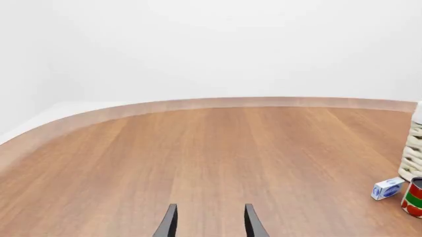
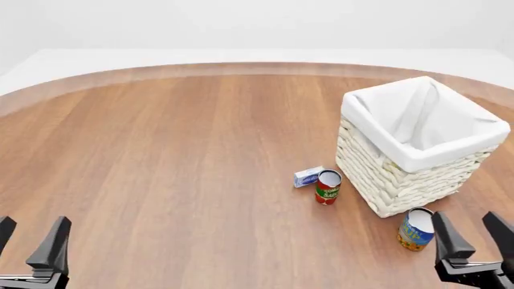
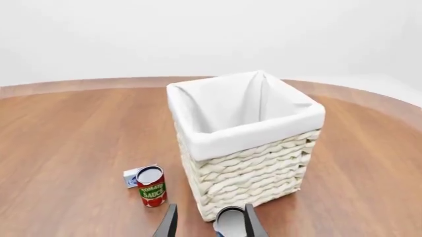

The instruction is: Pick up the alphabet soup and the cream cheese box, and put them in the basket.

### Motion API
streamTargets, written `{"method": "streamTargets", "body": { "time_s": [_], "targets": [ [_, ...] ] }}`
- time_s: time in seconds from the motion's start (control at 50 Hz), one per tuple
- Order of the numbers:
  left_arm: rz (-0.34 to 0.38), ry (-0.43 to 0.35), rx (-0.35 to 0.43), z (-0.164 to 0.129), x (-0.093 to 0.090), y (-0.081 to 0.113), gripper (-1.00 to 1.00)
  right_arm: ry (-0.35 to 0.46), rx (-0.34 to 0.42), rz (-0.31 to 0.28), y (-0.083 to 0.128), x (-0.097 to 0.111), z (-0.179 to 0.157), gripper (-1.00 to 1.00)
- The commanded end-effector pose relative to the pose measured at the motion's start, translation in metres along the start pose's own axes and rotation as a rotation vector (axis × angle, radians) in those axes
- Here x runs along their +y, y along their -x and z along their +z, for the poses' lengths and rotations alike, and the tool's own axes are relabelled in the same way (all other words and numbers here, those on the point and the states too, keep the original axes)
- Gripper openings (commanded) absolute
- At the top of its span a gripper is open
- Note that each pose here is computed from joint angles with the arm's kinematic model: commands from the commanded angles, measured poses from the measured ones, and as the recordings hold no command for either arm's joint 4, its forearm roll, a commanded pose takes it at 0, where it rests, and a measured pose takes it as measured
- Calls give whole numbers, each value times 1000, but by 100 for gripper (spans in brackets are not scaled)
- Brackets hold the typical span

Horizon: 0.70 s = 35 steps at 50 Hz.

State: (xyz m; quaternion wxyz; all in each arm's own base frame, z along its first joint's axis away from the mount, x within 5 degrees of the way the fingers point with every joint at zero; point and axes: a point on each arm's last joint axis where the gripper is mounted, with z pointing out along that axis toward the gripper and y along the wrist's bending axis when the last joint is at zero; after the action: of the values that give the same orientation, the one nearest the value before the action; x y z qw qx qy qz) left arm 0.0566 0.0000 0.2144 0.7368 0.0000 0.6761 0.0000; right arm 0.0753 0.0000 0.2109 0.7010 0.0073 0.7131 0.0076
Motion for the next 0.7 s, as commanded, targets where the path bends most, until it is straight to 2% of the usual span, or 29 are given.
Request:
{"method": "streamTargets", "body": {
  "time_s": [0.02, 0.04, 0.06, 0.7],
  "targets": [
    [0, 0, 0, 0, 0, 0, 100, -9, 73, -26, 0, -1, 3, 100],
    [0, 0, 0, 0, 0, 0, 100, -12, 76, -29, 1, -1, 3, 100],
    [0, 0, 0, 0, 0, 0, 100, 5, 171, -90, 3, 0, 9, 100],
    [0, 0, 0, 0, 0, 0, 100, 5, 271, -138, -5, -1, 22, 100]
  ]
}}
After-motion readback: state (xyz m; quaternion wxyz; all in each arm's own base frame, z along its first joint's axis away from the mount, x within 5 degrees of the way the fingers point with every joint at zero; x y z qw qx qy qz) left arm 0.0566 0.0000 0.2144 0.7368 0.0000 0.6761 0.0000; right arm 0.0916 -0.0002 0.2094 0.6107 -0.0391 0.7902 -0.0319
